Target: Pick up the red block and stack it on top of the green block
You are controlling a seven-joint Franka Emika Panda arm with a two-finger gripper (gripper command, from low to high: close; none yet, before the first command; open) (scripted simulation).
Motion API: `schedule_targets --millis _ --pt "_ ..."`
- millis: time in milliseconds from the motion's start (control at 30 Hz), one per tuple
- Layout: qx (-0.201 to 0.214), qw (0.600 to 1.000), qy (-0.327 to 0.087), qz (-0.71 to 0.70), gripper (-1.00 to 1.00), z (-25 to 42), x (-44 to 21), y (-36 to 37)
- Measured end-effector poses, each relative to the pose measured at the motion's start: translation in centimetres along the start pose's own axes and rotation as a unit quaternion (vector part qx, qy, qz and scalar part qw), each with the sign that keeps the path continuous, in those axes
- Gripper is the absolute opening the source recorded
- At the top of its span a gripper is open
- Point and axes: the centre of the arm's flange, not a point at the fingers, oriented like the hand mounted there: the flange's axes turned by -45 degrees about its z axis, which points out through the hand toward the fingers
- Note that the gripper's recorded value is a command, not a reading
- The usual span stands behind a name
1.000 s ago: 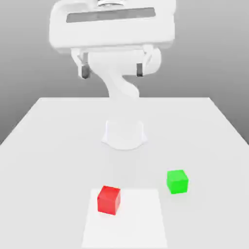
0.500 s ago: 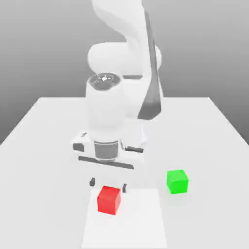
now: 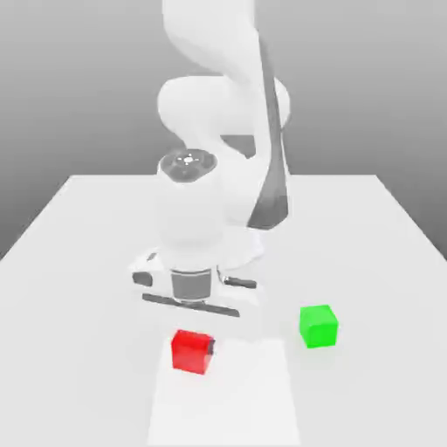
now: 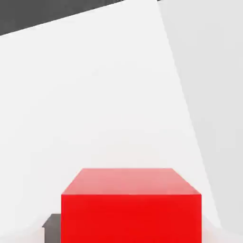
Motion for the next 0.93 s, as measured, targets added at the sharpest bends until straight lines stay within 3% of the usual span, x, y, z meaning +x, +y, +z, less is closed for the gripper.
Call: schedule_targets --millis 267,567,833,867,933 --pt "0.013 0.967 -0.002 -0.254 -1.0 -3.1 -5.0 -8.9" --pt "0.002 0.83 -0.001 -0.557 -1.0 -4.7 -13.8 -16.6" --pt "-0.001 0.814 0.0 -0.581 -1.0 1.1 -14.5 -17.1" --pt "0.0 0.814 -0.001 -0.58 1.0 1.6 -14.6 -17.0" --pt "0.0 0.814 -0.001 -0.58 1.0 1.6 -14.6 -17.0"
